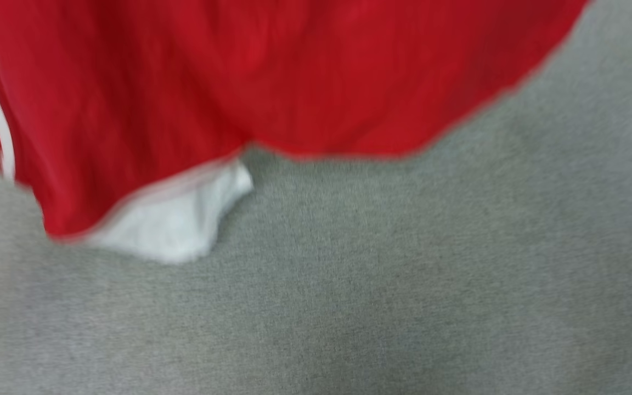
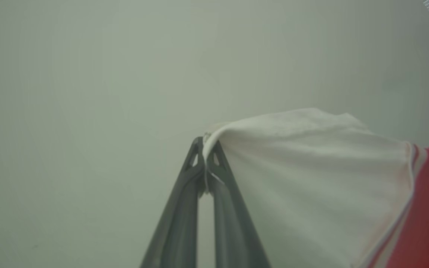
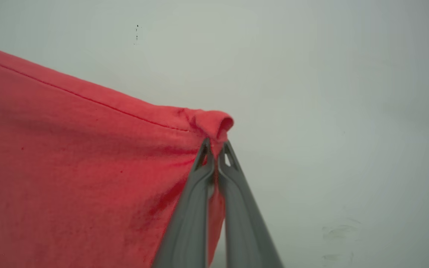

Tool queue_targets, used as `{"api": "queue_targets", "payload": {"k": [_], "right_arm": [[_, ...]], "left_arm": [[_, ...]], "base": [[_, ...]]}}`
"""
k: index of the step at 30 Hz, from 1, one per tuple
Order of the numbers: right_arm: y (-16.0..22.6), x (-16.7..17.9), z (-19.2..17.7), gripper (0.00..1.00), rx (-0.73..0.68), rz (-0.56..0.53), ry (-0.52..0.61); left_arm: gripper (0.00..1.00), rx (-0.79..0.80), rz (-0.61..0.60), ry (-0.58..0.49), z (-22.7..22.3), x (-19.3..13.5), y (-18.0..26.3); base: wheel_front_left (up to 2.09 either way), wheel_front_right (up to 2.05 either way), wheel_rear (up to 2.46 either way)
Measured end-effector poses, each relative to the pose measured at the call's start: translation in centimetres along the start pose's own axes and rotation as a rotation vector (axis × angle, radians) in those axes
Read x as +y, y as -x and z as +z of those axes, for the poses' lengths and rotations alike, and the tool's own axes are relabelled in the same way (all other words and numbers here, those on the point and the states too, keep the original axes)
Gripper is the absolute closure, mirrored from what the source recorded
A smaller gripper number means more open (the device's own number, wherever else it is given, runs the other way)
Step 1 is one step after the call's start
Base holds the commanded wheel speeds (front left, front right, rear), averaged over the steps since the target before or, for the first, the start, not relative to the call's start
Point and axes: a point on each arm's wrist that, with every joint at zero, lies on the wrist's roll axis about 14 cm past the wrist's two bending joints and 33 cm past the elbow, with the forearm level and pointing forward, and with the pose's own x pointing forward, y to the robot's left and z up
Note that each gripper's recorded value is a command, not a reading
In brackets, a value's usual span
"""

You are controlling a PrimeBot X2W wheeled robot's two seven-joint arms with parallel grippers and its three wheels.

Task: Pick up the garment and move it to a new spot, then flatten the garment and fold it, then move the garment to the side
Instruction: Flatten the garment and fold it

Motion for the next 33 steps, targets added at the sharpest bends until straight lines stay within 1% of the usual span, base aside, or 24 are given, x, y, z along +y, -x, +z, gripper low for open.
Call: {"api": "queue_targets", "payload": {"k": [3,8,13,16,19,22,24,26,29,33], "right_arm": [[-2.6,-0.4,-1.7,1.0,0.009,-0.007,0.02],[-7.2,-1.8,-3.6,1.0,-0.026,-0.037,0.064],[-11.6,-2.6,-6.3,1.0,-0.047,-0.066,0.11],[-13.6,-2.0,-9.7,1.0,-0.013,-0.065,0.055],[-15.0,-1.6,-11.9,1.0,-0.015,-0.061,0.06],[-15.6,0.0,-15.3,1.0,0.018,-0.023,0.078],[-15.6,1.0,-17.6,1.0,0.047,-0.005,0.026],[-15.3,1.9,-19.8,1.0,0.075,0.012,-0.001],[-13.8,3.0,-23.3,1.0,0.14,0.034,-0.022],[-11.1,5.0,-27.2,1.0,0.238,0.081,-0.028]], "left_arm": [[1.0,0.019,0.011,-0.014,-2.9,0.7,-1.7],[1.0,0.045,0.047,-0.027,-8.4,1.5,-4.6],[1.0,0.012,0.103,-0.052,-12.1,2.6,-7.1],[1.0,0.018,0.13,-0.039,-15.4,2.6,-7.3],[1.0,0.054,0.133,-0.028,-18.9,2.0,-6.7],[1.0,0.111,0.128,-0.016,-22.0,1.4,-5.5],[1.0,0.172,0.111,0.003,-24.4,0.4,-4.2],[1.0,0.233,0.085,0.028,-26.5,-1.2,-2.6],[1.0,0.323,0.044,0.078,-29.2,-3.9,0.2],[1.0,0.411,-0.01,0.155,-30.7,-7.8,4.2]], "base": [[0.0,0.0,0.0],[0.0,0.0,0.0],[0.0,0.0,0.0],[0.0,0.0,0.0],[0.0,0.0,0.0],[0.0,0.0,0.0],[0.0,0.0,0.0],[0.0,0.0,0.0],[0.0,0.0,0.0],[0.0,0.0,0.0]]}}
